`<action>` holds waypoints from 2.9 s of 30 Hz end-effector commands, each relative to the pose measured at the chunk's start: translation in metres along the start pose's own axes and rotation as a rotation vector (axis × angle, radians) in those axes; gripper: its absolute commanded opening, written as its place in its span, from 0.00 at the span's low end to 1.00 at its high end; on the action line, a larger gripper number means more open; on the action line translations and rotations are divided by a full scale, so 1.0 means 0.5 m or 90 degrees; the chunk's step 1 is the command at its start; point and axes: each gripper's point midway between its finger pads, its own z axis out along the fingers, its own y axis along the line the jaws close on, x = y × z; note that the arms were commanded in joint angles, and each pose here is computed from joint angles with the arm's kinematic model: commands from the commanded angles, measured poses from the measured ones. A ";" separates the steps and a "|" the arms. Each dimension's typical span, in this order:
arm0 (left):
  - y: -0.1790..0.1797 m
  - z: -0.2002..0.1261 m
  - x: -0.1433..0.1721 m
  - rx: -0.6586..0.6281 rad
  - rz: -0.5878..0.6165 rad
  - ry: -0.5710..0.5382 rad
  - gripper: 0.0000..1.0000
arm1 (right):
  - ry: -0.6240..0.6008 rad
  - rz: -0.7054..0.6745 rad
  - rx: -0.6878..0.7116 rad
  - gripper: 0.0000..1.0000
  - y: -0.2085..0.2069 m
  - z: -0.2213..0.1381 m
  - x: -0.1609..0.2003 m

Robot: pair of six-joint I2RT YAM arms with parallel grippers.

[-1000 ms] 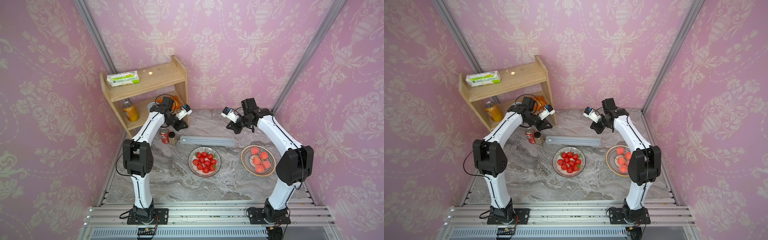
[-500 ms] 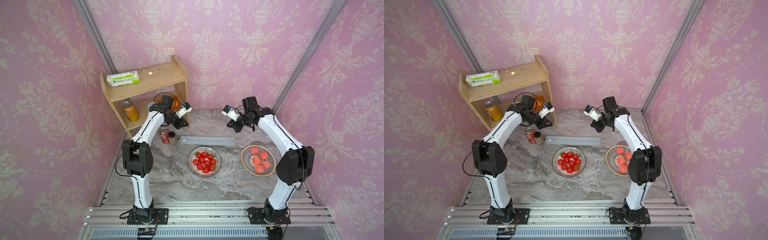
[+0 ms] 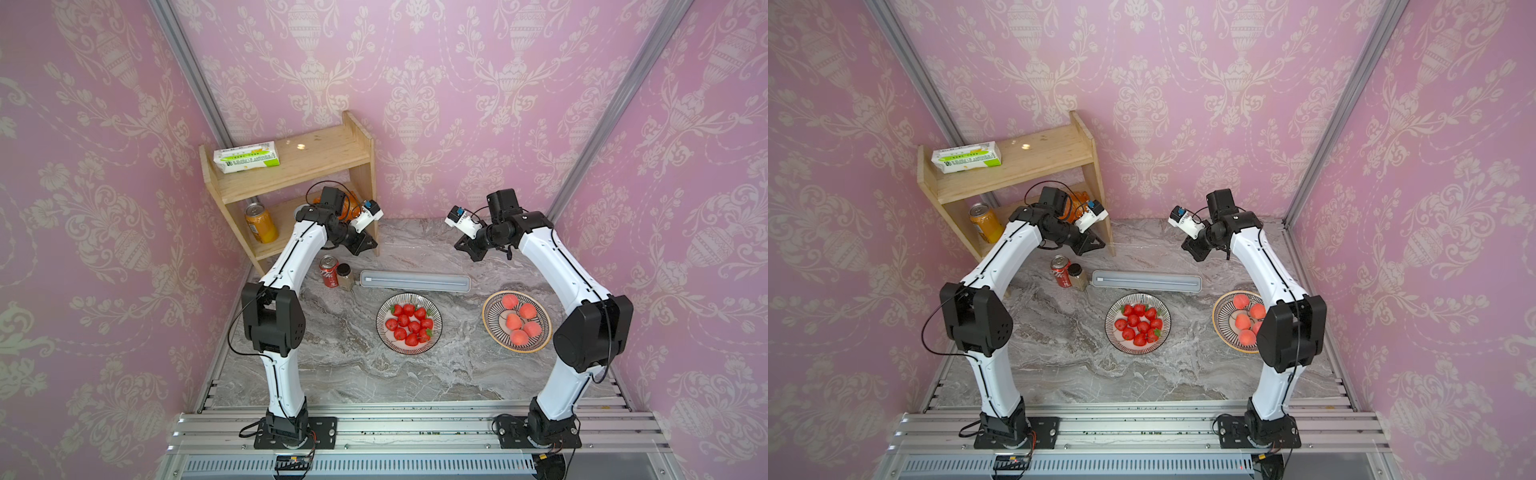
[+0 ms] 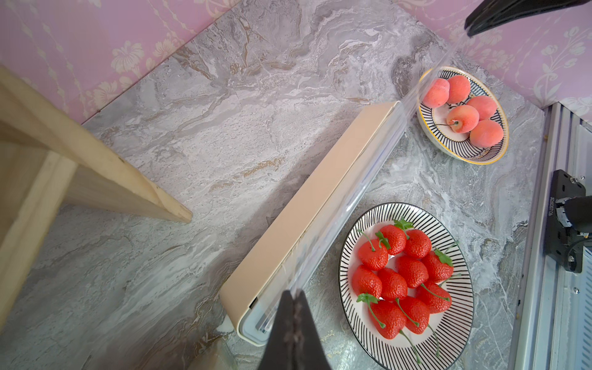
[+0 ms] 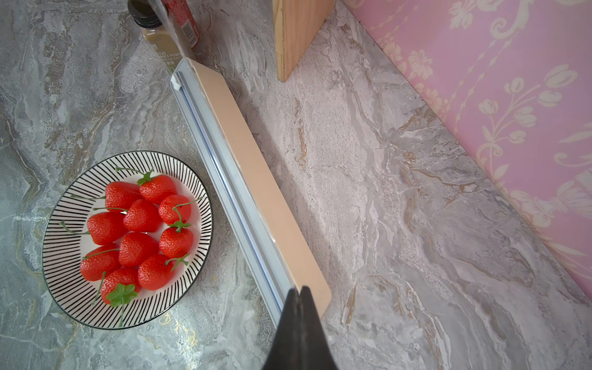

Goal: Wrap the plate with plastic wrap
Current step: Pull the plastic wrap from the plastic wrap cutting box.

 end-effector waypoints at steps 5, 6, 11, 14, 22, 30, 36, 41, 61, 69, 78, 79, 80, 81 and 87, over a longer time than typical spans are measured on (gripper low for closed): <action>-0.020 -0.067 -0.067 -0.019 0.032 -0.069 0.00 | -0.060 -0.016 0.045 0.00 -0.009 -0.084 -0.060; -0.021 -0.069 -0.069 -0.020 0.034 -0.072 0.00 | -0.065 -0.016 0.046 0.00 -0.009 -0.088 -0.064; -0.024 -0.081 -0.079 -0.027 0.040 -0.083 0.00 | -0.075 -0.017 0.050 0.00 -0.010 -0.097 -0.075; -0.025 -0.086 -0.083 -0.031 0.043 -0.086 0.00 | -0.076 -0.018 0.052 0.00 -0.010 -0.100 -0.077; -0.025 -0.093 -0.090 -0.038 0.046 -0.093 0.00 | -0.076 -0.020 0.056 0.00 -0.010 -0.103 -0.079; -0.026 -0.098 -0.097 -0.040 0.049 -0.100 0.00 | -0.078 -0.026 0.062 0.00 -0.012 -0.110 -0.086; -0.027 -0.105 -0.104 -0.044 0.053 -0.106 0.00 | -0.085 -0.033 0.068 0.00 -0.011 -0.121 -0.097; -0.028 -0.116 -0.116 -0.049 0.061 -0.115 0.00 | -0.092 -0.038 0.079 0.00 -0.013 -0.135 -0.109; -0.034 -0.144 -0.151 -0.063 0.079 -0.142 0.00 | -0.101 -0.054 0.099 0.00 -0.012 -0.161 -0.129; -0.040 -0.167 -0.174 -0.071 0.090 -0.157 0.00 | -0.118 -0.062 0.118 0.00 -0.014 -0.192 -0.150; -0.047 -0.187 -0.192 -0.076 0.099 -0.172 0.00 | -0.131 -0.071 0.135 0.00 -0.011 -0.222 -0.162; -0.049 -0.188 -0.194 -0.075 0.101 -0.174 0.00 | -0.131 -0.071 0.136 0.00 -0.010 -0.222 -0.162; -0.049 -0.189 -0.195 -0.075 0.100 -0.174 0.00 | -0.132 -0.072 0.137 0.00 -0.009 -0.224 -0.163; -0.050 -0.192 -0.197 -0.076 0.101 -0.177 0.00 | -0.131 -0.072 0.136 0.00 -0.007 -0.224 -0.163; -0.049 -0.190 -0.194 -0.078 0.100 -0.171 0.00 | -0.131 -0.079 0.137 0.00 -0.002 -0.222 -0.168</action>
